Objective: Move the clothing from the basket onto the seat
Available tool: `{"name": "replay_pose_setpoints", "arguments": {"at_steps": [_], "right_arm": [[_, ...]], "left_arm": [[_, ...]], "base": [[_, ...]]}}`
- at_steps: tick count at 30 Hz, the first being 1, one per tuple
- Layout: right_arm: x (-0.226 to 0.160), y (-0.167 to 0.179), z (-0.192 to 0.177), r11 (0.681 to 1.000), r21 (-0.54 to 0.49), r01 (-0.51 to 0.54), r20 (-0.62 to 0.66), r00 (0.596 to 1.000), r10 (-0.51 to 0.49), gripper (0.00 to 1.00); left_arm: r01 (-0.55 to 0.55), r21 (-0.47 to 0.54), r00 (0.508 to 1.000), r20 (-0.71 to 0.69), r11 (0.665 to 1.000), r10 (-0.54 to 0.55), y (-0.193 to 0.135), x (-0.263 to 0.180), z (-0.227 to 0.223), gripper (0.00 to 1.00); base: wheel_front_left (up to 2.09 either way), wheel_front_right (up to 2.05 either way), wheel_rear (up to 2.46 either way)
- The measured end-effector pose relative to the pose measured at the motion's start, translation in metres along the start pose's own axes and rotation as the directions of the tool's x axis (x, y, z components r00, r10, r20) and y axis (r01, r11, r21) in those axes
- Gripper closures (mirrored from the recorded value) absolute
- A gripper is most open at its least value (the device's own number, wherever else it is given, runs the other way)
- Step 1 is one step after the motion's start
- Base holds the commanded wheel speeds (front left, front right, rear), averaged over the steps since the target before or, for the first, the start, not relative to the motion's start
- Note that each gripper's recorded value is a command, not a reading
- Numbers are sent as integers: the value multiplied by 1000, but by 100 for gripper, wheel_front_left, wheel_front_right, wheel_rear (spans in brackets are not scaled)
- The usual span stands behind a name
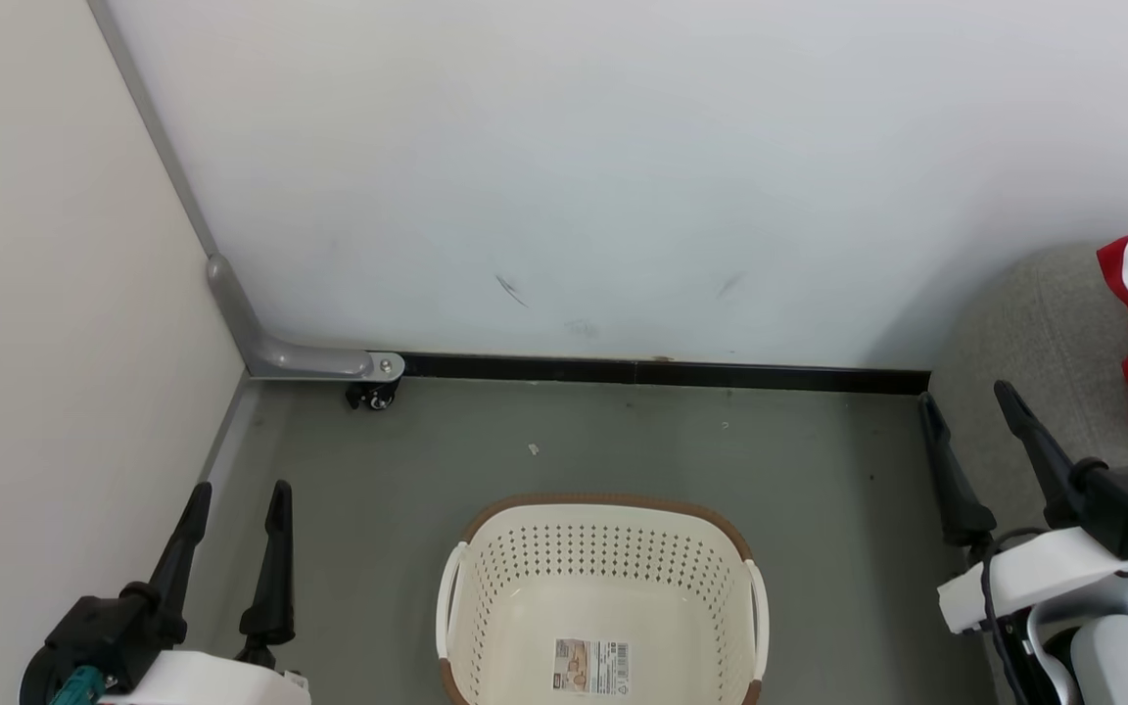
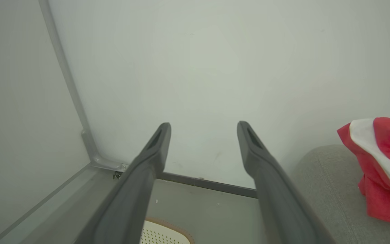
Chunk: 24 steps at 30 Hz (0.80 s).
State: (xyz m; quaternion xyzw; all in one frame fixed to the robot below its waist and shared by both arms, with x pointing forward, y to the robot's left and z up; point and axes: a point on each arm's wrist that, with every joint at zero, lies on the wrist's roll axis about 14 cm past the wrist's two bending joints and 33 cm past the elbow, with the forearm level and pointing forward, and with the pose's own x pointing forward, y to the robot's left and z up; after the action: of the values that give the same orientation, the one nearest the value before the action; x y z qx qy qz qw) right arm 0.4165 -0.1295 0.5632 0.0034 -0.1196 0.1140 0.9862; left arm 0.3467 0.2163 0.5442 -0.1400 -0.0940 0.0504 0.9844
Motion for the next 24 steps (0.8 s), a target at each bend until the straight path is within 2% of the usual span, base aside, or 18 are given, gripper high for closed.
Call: {"name": "replay_pose_setpoints", "arguments": {"at_steps": [24], "right_arm": [[-21,9,14,1000,7,-3,29,1000,2,0]], "left_arm": [[-21,-7,1000,18,1000,21,10,-24,5,0]], "base": [[0,0,0]]}}
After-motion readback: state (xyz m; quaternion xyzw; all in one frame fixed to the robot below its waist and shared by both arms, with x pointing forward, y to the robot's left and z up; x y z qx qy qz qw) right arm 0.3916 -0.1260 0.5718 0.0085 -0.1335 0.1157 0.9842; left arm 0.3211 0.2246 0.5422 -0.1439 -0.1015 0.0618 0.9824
